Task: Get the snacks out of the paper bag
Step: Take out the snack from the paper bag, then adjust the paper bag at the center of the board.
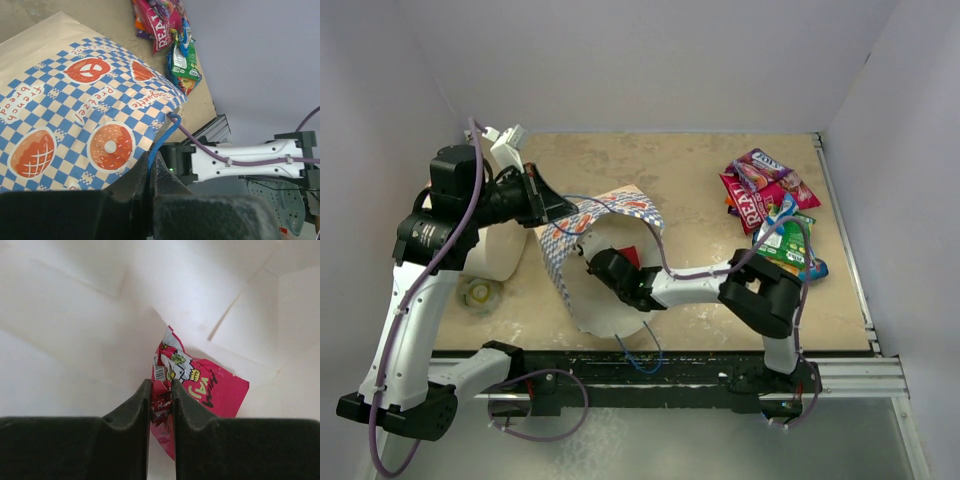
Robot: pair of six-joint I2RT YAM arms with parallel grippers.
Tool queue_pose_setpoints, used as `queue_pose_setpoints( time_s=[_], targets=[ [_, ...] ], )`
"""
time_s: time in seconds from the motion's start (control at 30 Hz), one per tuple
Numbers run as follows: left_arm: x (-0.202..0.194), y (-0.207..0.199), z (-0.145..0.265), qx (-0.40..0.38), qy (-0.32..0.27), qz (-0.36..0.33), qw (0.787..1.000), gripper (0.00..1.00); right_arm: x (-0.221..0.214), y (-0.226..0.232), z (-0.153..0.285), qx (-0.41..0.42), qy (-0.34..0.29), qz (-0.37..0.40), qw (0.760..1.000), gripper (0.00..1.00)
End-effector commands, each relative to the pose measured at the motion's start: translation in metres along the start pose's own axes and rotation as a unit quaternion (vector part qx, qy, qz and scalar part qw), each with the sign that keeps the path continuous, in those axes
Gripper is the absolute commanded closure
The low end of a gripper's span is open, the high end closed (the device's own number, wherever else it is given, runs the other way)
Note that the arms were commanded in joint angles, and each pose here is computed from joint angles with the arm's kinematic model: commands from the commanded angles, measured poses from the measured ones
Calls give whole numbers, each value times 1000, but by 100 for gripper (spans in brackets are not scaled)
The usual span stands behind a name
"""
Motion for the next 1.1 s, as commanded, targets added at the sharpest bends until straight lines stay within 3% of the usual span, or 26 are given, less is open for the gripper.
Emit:
queue_pose_setpoints(
  time_s=[0.0, 0.13, 0.4, 0.63, 0.9, 1.07],
  targets=[
    [9, 0, 9, 22, -25, -16, 999, 100, 40, 20, 44, 50, -57, 20, 997, 96],
    [13, 0, 9, 26, -34, -10, 999, 100, 42, 47, 79, 108, -78, 40, 990, 97],
    [30, -16, 13, -4, -62, -17, 998, 100, 8, 70, 126, 215, -50, -18, 975, 100],
    [40, -45, 14, -89, -75, -10, 993, 100, 54, 65, 193, 253, -103, -16, 962, 100],
    [49, -58, 12, -126, -71, 32, 989, 100, 137, 3, 272, 220, -205, -50, 952, 100],
    [61, -77, 10, -189, -63, 63, 978, 100, 183, -69, 302, 83, -260, -145, 951, 100]
  ],
)
Point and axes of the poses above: each gripper's point midway between its finger pads, its own z axis back along the fingers, its own y axis along the line the jaws close on, x = y × z, the point moved 2 cm from there along z, back along the fingers, and after that the axes turned 8 degrees about -z, right-handed, at the moved point
